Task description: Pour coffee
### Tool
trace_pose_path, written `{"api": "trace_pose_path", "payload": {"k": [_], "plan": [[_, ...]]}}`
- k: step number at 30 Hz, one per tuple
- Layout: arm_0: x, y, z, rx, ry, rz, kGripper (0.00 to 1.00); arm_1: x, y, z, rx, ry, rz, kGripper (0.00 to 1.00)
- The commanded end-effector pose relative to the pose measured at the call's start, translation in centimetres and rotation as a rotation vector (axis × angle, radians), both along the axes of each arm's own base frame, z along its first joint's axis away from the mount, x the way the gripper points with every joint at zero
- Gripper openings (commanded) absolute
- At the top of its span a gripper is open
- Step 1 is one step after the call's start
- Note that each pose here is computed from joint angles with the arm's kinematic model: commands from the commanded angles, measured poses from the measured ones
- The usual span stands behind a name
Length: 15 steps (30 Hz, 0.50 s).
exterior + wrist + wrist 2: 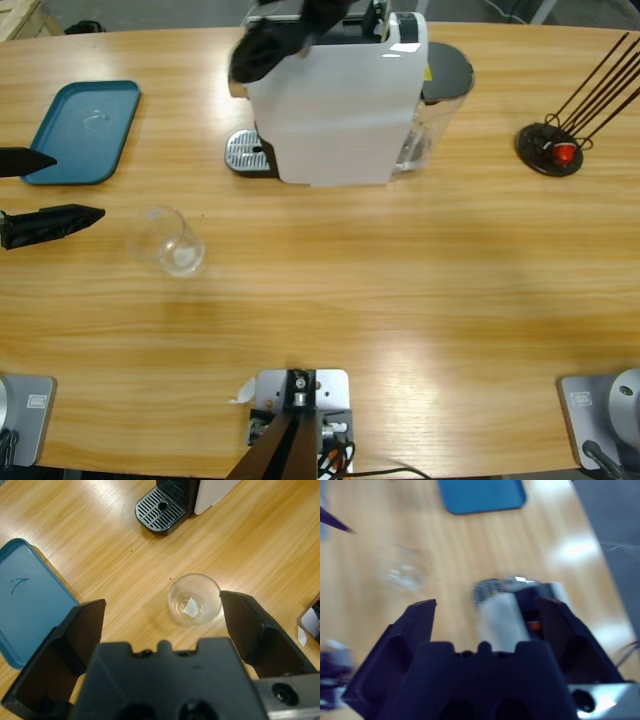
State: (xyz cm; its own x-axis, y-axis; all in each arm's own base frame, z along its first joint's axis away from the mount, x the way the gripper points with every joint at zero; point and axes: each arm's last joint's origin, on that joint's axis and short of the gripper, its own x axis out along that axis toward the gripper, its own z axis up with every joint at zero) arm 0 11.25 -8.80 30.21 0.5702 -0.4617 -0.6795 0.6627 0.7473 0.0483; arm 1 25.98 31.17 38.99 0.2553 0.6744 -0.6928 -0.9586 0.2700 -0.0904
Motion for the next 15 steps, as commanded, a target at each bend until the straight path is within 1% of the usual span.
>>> {"api": "trace_pose_path", "payload": {"k": [1,4,7,9,13,15], "plan": [[-0.8,0.7,-0.4,-0.017,-0.004,0.008,0.985,-5.1,-3.4,-1.0,0.097,0.146,-0.464,0.0],[-1.5,1.4,0.5,-0.039,-0.055,0.023,0.982,-6.2,-5.9,-2.8,0.167,0.218,-0.67,0.0],[-1.8,1.6,0.8,-0.036,-0.059,0.023,0.991,-7.0,-7.6,-4.0,0.199,0.258,-0.834,0.0],[-1.9,1.5,0.7,-0.033,-0.047,0.011,0.995,-7.6,-8.7,-4.1,0.208,0.246,-0.889,0.0],[-1.9,1.5,0.7,-0.026,-0.035,0.008,0.984,-8.4,-11.3,-3.0,0.253,0.184,-0.957,0.0],[-1.9,1.5,0.7,-0.021,-0.03,0.008,0.977,-8.1,-12.7,-2.0,0.316,0.133,-1.008,0.0]]}}
